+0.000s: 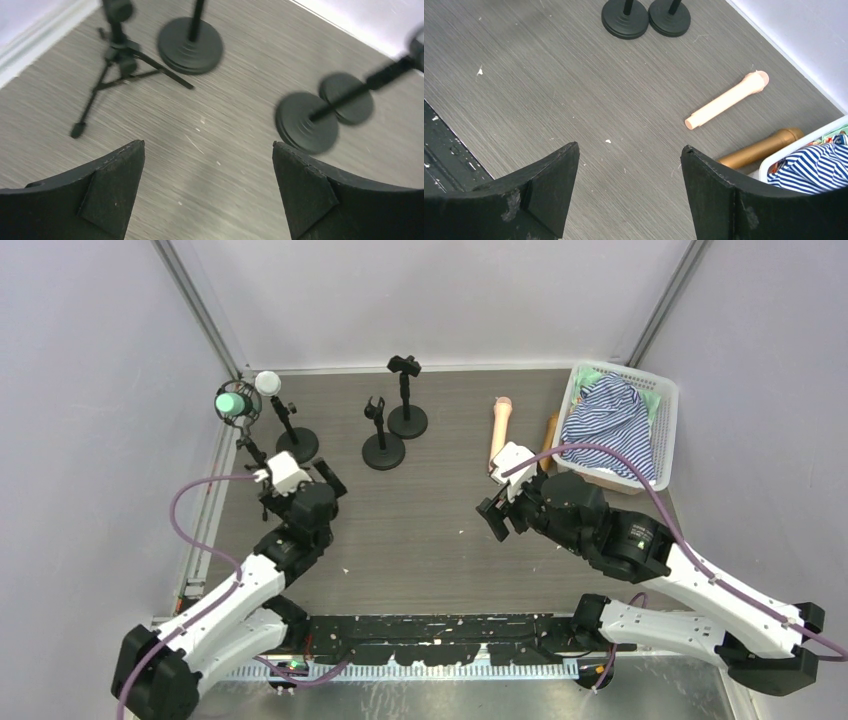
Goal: Attach the microphones to the stand
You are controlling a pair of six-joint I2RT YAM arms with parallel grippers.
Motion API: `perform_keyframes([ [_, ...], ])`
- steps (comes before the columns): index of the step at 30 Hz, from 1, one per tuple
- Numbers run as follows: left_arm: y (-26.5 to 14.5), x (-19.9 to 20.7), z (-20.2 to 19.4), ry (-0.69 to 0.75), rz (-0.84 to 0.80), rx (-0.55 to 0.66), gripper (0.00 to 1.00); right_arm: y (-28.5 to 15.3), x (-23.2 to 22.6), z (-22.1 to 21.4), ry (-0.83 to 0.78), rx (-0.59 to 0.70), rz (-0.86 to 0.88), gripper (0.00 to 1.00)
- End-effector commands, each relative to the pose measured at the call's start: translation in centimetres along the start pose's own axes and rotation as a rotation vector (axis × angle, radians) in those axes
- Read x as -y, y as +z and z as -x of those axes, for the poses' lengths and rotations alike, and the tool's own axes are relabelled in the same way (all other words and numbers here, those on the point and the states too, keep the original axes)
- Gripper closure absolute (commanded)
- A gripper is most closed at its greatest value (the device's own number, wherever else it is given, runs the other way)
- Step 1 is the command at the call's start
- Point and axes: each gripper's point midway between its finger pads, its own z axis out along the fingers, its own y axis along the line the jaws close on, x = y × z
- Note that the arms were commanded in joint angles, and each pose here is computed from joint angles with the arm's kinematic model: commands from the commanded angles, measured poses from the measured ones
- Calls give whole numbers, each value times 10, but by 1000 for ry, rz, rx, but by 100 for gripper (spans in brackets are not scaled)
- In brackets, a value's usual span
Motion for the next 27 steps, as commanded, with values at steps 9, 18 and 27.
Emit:
perform_keyframes([
  [9, -32, 95, -22, 106, -448, 114, 6, 0, 30, -17, 200, -4, -237, 21],
  [18, -11, 154, -31, 168, -758, 137, 3, 0, 23, -27, 261, -39, -199, 21],
  [27, 23, 170, -9, 135, -1035, 194, 12, -5, 18, -32, 275, -43, -164, 21],
])
